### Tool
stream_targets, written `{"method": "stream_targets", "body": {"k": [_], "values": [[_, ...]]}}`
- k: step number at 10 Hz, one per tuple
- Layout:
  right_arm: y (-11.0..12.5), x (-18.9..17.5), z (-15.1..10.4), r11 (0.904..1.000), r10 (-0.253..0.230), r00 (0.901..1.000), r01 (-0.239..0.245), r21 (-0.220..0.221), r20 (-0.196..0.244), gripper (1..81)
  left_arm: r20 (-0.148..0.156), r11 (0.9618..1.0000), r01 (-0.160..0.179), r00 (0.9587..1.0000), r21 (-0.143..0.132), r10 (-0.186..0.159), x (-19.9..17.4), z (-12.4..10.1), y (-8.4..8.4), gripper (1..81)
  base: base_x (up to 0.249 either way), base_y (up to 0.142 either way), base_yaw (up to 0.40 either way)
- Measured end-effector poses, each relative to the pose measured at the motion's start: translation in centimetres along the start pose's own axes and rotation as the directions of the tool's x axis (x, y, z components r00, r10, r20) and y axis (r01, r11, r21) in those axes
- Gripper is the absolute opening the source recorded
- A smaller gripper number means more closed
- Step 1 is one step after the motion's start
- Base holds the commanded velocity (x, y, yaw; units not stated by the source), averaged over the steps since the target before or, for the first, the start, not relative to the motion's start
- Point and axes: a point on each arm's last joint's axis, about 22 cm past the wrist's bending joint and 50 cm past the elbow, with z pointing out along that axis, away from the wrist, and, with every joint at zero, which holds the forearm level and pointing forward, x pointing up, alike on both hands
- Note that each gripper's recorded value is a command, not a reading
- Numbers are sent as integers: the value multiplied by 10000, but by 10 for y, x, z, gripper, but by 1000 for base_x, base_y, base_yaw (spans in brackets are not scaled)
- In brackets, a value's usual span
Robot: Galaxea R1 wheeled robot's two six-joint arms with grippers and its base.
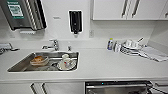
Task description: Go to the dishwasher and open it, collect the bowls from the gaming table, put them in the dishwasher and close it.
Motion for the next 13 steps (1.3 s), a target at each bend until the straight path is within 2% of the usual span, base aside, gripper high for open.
{"method": "stream_targets", "body": {"k": [1, 2, 4, 6, 7, 8, 10, 11, 12, 13], "values": [[3, -1, 0, 9999, -11, 10000, 12, -106, 36, 811, -57, 10000, -26, 10000, -70, 26, 3, 2, 2, 811, -75, 0, 0], [1, 1, 3, 10000, 12, 10000, -12, -21, -11, 811, -58, 10000, -24, 10000, -82, 24, 2, 3, 2, 811, -74, 0, 0], [8, 2, 5, 9999, 124, 9999, -124, -43, -52, 811, -20, 10000, -4, 10000, -38, 4, 1, 1, 1, 811, -75, 0, 0], [12, 4, 9, 9979, 615, 9979, -611, 213, -201, 811, -58, 10000, -35, 10000, -55, 35, 3, 2, 1, 811, -74, 0, 0], [22, 3, 10, 9971, 762, 9969, -760, 102, -195, 811, -16, 10000, -4, 10000, -32, 4, 0, 1, 1, 811, -76, 0, 0], [36, 0, 11, 9955, 914, 9958, -916, -228, -101, 811, -40, 10000, -13, 10000, -25, 13, 1, 1, 0, 811, -77, 0, 0], [54, -3, 15, 9929, 1124, 9936, -1128, -367, -111, 811, -9, 10000, -10, 10000, -9, 10, 0, 1, 0, 811, -77, 0, 0], [66, -5, 15, 9911, 1182, 9930, -1184, -615, -60, 811, 129, 10000, -7, 9999, -13, 7, -3, 2, 0, 811, -78, 0, 0], [76, -8, 15, 9889, 1228, 9924, -1224, -844, 0, 811, 142, 10000, -17, 9999, -96, 18, -3, 6, 2, 811, -77, 0, 0], [81, -8, 15, 9879, 1268, 9919, -1265, -895, -17, 811, 141, 9999, -24, 9999, -109, 25, -2, 7, 2, 811, -78, 0, 0]]}}
